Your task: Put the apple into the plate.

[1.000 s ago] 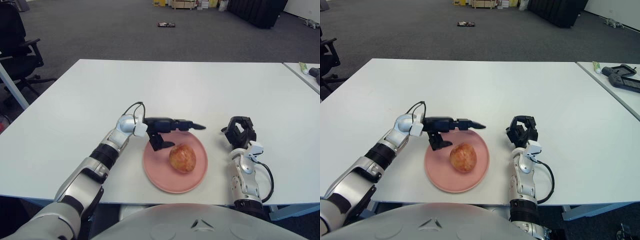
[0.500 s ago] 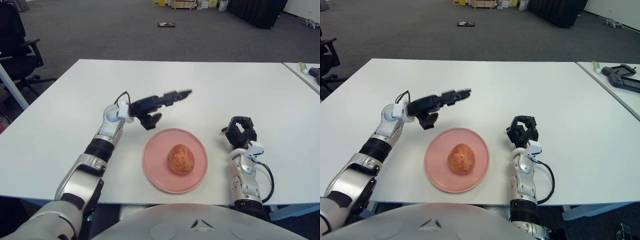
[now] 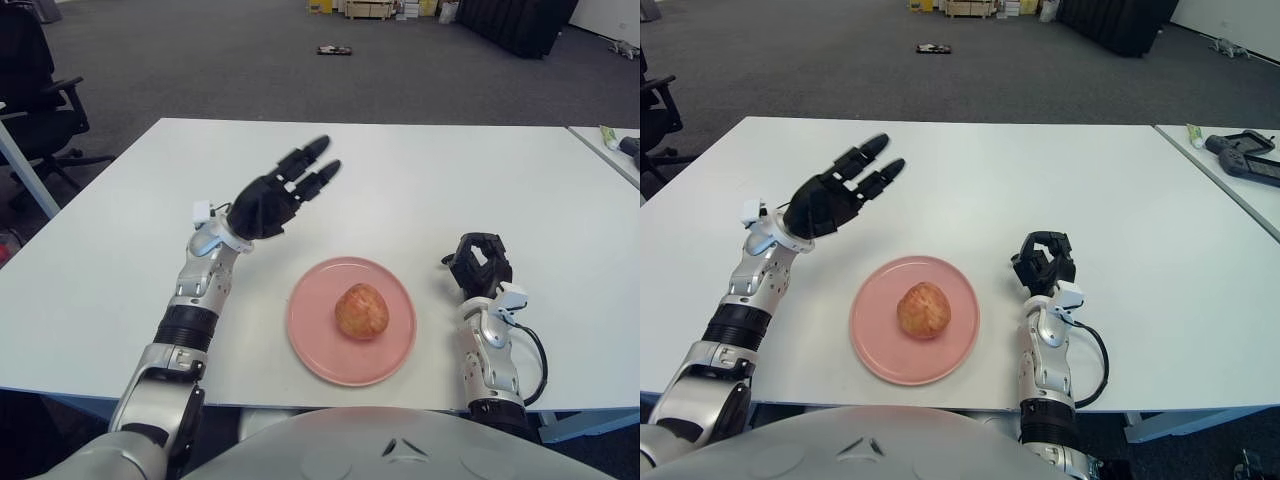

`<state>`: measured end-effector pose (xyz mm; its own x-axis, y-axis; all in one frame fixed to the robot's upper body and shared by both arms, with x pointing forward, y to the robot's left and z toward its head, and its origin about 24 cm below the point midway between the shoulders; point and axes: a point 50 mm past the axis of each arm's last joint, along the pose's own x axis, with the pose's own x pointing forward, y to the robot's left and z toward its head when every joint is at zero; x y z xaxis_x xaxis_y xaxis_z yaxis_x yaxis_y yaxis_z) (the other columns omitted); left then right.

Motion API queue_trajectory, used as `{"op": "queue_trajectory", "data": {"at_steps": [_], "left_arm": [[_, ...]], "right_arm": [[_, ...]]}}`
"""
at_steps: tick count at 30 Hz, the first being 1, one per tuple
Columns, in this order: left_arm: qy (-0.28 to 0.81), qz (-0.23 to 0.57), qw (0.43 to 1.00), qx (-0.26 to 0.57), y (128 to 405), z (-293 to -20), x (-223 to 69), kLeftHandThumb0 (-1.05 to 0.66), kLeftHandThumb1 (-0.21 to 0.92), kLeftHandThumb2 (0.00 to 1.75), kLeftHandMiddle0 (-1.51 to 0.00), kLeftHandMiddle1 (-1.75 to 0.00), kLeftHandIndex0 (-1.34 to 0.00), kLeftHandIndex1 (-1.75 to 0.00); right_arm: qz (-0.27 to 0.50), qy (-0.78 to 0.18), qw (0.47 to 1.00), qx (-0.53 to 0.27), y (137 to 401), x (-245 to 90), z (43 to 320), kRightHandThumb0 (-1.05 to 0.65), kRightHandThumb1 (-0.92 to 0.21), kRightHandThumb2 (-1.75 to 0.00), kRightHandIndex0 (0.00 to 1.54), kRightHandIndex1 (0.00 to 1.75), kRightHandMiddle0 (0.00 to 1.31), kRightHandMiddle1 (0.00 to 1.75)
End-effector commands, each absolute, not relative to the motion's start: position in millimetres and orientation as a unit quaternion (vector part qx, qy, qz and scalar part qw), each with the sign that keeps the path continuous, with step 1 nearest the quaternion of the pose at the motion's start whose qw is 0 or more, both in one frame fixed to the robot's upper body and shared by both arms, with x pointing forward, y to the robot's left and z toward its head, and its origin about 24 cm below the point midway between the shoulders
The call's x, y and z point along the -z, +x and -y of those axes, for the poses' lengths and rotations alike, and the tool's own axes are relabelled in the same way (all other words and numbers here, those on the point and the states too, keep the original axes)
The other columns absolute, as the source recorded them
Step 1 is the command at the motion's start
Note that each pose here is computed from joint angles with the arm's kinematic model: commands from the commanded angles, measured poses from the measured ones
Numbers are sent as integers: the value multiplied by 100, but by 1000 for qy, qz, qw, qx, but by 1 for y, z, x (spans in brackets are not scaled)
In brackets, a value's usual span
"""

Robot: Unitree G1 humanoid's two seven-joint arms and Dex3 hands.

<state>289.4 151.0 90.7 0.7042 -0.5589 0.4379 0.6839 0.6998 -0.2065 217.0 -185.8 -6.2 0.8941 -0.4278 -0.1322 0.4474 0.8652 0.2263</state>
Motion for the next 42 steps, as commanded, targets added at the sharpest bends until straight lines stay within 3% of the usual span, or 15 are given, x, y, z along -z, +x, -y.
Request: {"op": "queue_trajectory", "data": {"at_steps": [1, 7, 13, 30, 42], "left_arm": [[-201, 155, 943, 213, 287, -157, -80, -94, 92, 95, -15, -43, 0, -61], [-196, 116, 966, 119, 279, -160, -47, -74, 92, 90, -18, -81, 0, -107], [-172, 82, 980, 58, 279, -169, -22, -61, 92, 88, -21, -103, -6, -133], [-111, 47, 992, 27, 274, -168, 7, -64, 92, 94, -27, -123, -15, -140], [-98, 12, 995, -5, 267, -163, 24, -57, 92, 99, -31, -135, -19, -150]], "right_arm": [[-43, 142, 963, 224, 218, 7, 180, -38, -68, -86, 61, 175, 35, 175], [-43, 143, 963, 223, 218, 7, 180, -39, -67, -87, 61, 175, 35, 175], [-43, 139, 964, 223, 218, 7, 180, -39, -66, -88, 60, 175, 35, 175], [-51, 141, 963, 224, 218, 8, 179, -38, -68, -86, 58, 175, 34, 175], [-49, 133, 965, 220, 218, 8, 180, -38, -69, -85, 59, 175, 34, 175]]}}
